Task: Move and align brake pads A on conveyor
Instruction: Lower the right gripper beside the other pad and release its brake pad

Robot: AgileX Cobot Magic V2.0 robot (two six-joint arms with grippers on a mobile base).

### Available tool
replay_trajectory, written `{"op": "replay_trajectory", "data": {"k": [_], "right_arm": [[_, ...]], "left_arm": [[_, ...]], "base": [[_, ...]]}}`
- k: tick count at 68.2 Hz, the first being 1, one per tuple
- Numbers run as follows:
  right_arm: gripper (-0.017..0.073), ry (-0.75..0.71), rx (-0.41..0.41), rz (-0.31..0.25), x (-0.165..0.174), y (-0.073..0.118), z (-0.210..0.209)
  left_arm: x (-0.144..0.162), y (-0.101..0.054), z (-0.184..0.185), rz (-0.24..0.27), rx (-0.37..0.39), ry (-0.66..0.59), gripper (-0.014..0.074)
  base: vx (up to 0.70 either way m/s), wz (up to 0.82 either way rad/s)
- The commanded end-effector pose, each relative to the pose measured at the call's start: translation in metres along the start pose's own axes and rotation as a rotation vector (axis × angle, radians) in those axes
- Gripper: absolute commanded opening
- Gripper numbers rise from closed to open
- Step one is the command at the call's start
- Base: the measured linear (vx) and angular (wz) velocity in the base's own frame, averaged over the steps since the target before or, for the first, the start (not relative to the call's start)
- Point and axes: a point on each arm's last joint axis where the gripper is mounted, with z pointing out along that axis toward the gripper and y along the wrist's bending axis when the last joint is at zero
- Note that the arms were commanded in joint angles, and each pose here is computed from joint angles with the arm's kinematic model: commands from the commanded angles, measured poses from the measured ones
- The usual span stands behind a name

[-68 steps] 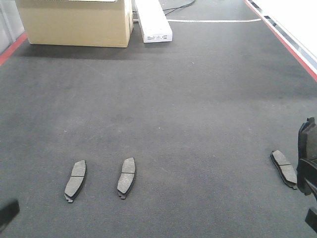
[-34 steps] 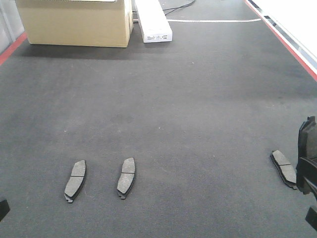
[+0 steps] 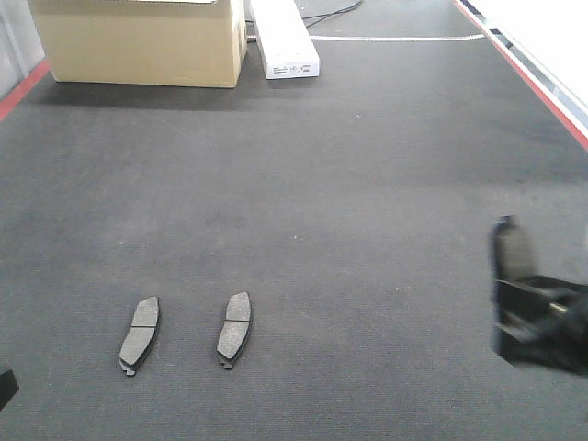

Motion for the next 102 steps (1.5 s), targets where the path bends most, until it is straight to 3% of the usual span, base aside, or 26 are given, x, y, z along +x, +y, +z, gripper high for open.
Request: {"op": "replay_trajectory", "data": {"k": [1, 7, 32, 50, 59, 74, 87, 102], "right_arm": [[0.002, -0.025, -0.028, 0.056, -0.026, 0.008, 0.02], [0.0023, 0.076, -0.012, 0.08, -0.03, 0.01, 0.051], [0.0053, 0.389, 0.06, 0.086, -0.029, 0.014, 0.156], [0.0182, 0.493, 0.083, 0.092, -0.02, 0.014, 0.202], [0.0289, 0.543, 0.095, 0.091, -0.015, 0.014, 0.217], [0.0438, 0.575, 0.112, 0.06, -0.025, 0.014, 0.221], [0.0441, 0.506, 0.129, -0.012, -0.054, 0.014, 0.189], [0.0439, 0.35, 0.119, -0.048, -0.084, 0.015, 0.122]], "left_arm": [[-0.014, -0.003, -0.002, -0.002, 0.019, -0.086, 0.0447], [-0.014, -0.003, -0.002, -0.002, 0.019, -0.086, 0.0447], [-0.014, -0.003, -0.002, -0.002, 0.019, -0.086, 0.0447], [-0.014, -0.003, -0.002, -0.002, 0.019, -0.086, 0.0447], [-0.014, -0.003, -0.002, -0.002, 0.019, -0.086, 0.0447], [-0.014, -0.003, -0.002, -0.002, 0.019, -0.086, 0.0447], [-0.014, -0.003, -0.002, -0.002, 0.019, -0.086, 0.0447], [-0.014, -0.003, -0.002, -0.002, 0.019, -0.086, 0.0447]], "base": [[0.0, 0.0], [0.0, 0.0], [0.0, 0.0], [0.0, 0.0], [0.0, 0.0], [0.0, 0.0], [0.0, 0.0], [0.0, 0.0]]}}
